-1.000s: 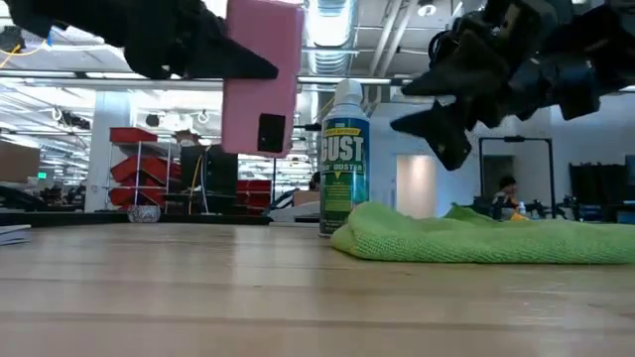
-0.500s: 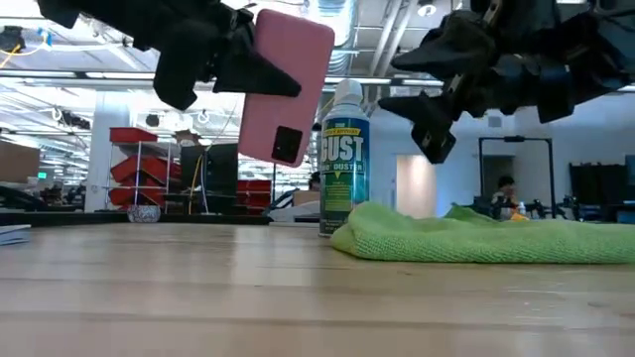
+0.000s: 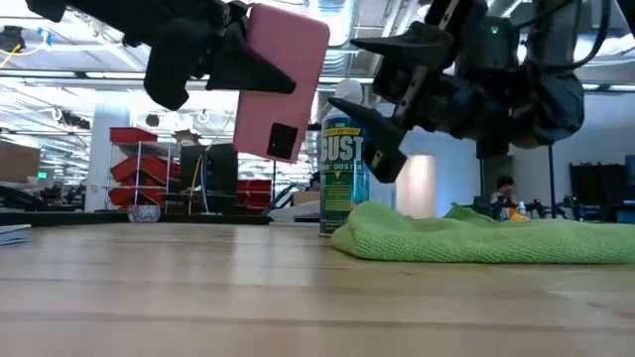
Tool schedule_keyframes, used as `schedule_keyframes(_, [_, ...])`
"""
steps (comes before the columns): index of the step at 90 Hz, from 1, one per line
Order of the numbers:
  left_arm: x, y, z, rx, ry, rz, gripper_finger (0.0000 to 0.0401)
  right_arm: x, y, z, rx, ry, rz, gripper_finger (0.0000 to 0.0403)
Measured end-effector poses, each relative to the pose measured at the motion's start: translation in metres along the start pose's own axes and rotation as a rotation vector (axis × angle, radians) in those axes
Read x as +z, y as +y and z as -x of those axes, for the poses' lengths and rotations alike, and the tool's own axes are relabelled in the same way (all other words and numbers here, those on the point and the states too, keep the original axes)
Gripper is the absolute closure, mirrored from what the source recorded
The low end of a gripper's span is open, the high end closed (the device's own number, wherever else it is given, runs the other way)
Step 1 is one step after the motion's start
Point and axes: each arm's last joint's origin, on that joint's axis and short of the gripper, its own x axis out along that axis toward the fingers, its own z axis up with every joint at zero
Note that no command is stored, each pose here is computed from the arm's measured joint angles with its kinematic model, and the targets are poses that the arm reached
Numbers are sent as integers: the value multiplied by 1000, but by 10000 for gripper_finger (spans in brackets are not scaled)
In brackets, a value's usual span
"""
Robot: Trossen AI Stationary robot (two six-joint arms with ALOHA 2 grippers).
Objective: Apply microfiber cloth
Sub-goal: Spray the pink cellphone using the spray bottle
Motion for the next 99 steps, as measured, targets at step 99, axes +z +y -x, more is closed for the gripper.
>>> schedule_keyframes(99, [30, 0, 11, -1, -35, -121, 400, 22, 7, -21, 58, -42, -194, 152])
